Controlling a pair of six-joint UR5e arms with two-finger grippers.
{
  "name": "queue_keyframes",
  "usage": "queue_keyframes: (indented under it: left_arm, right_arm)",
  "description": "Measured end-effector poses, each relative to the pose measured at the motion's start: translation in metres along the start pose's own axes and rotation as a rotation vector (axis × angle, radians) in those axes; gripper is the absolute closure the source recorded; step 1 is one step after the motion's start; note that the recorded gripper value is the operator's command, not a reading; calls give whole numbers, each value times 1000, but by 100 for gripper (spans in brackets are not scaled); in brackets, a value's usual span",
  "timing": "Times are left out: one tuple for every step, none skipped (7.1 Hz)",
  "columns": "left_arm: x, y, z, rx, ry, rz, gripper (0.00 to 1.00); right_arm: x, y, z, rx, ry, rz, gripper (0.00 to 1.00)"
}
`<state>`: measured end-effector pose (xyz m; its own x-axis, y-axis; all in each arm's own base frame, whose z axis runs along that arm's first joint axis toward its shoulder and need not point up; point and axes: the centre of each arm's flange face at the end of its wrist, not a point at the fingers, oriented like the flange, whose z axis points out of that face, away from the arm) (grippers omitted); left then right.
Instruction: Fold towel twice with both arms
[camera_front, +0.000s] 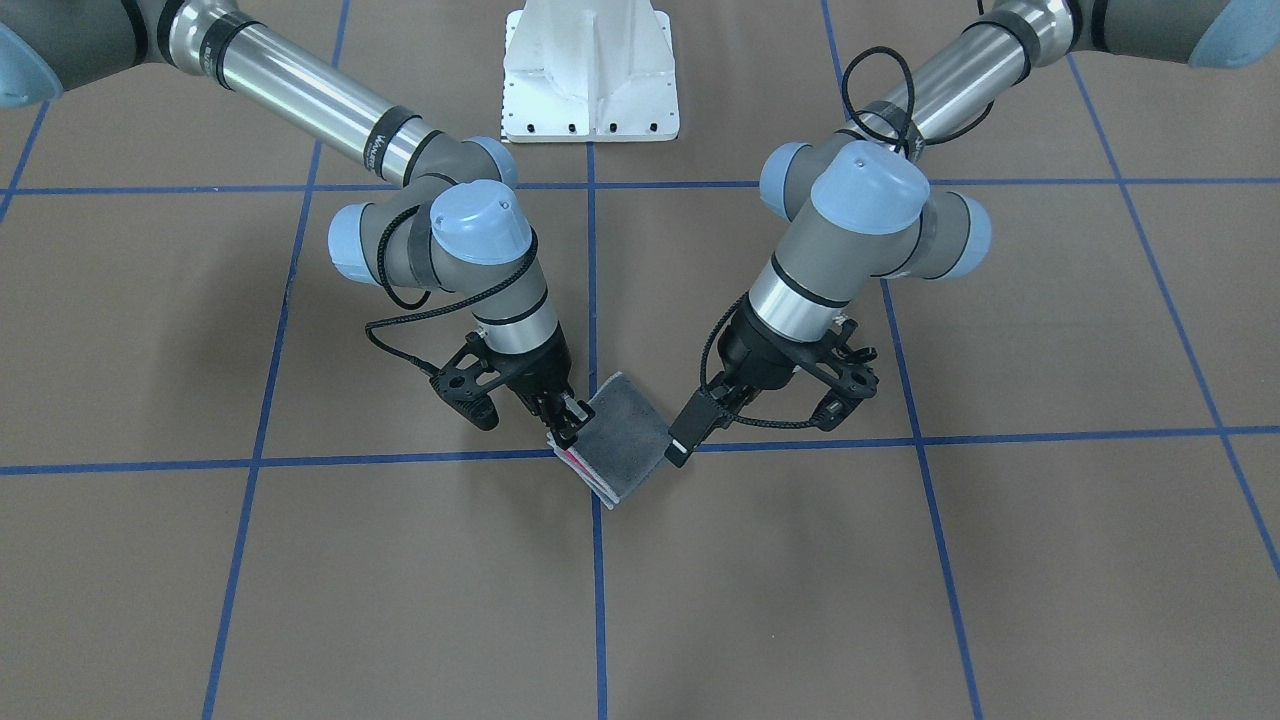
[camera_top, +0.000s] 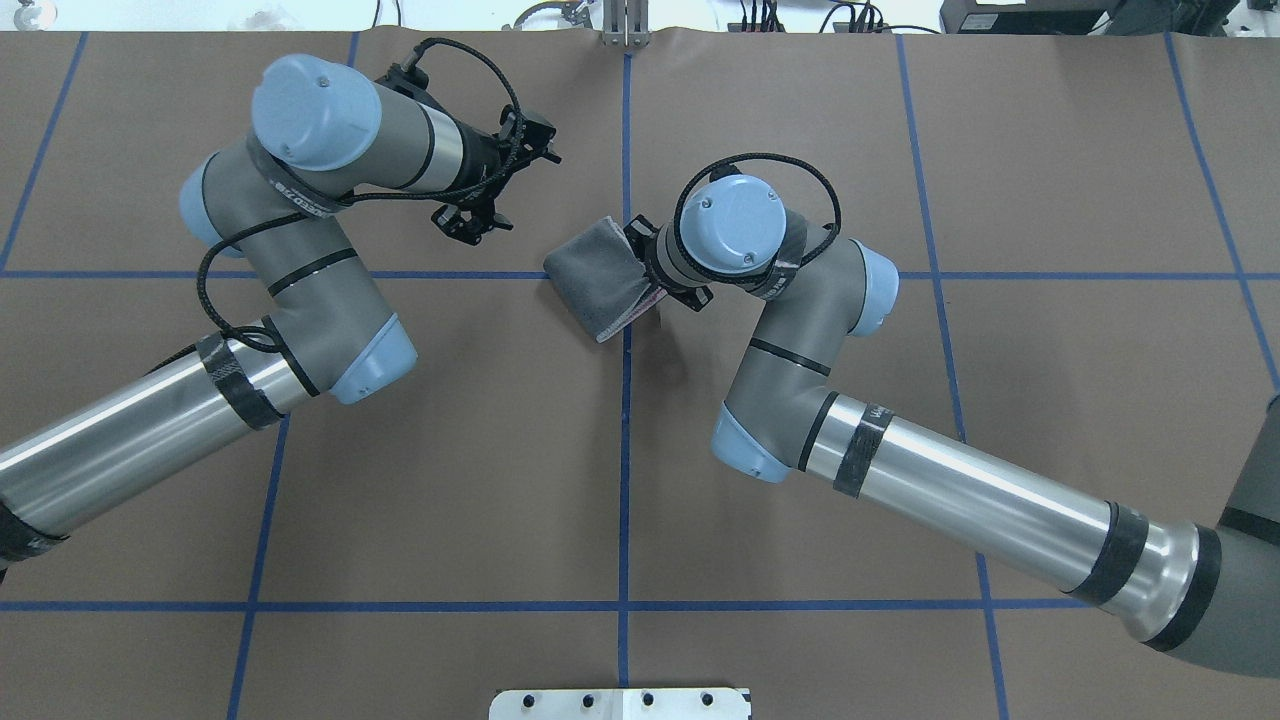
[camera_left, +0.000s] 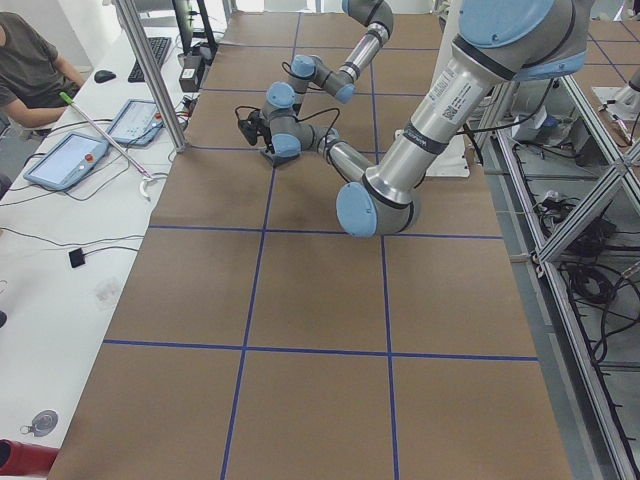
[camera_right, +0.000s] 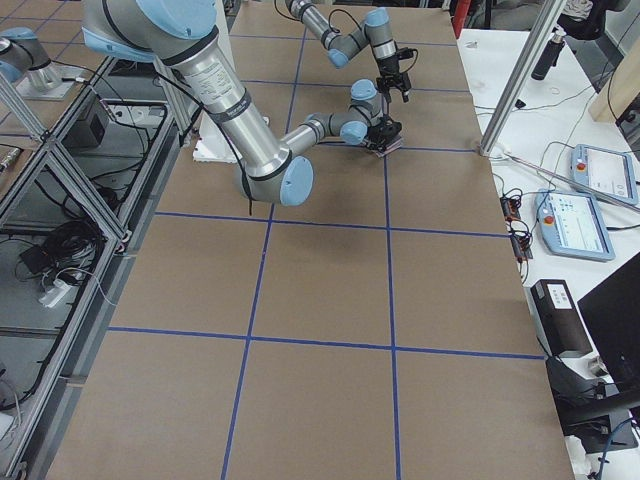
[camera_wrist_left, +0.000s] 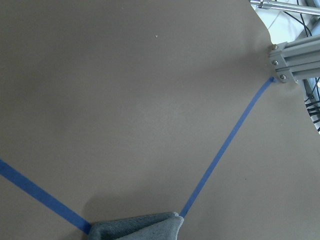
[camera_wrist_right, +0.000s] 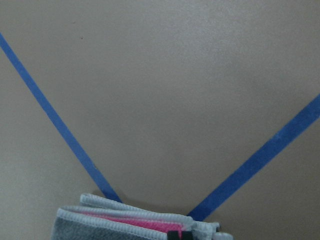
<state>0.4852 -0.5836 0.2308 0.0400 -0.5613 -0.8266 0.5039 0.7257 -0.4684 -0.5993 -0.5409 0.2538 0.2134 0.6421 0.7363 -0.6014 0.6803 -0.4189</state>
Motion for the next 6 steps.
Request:
queue_keyframes:
  left_arm:
    - [-2, 9, 10, 3, 23, 11, 0]
    - [-4, 13, 17, 2, 38, 17, 0]
    - [-5, 13, 24, 0, 49, 21, 0]
    - [-6, 11, 32, -1, 65, 25, 0]
    - [-9, 11, 39, -3, 78, 29, 0]
    - [-13, 15, 45, -9, 80, 32, 0]
  right_arm:
    - [1, 0, 0, 1, 1, 0, 100]
    - [1, -1, 0, 1, 1, 0, 100]
    - [2, -2, 0, 1, 1, 1, 100]
    - [2, -2, 0, 1, 1, 1, 100]
    - [2, -2, 0, 2, 1, 1, 100]
    - [2, -2, 0, 1, 1, 1, 100]
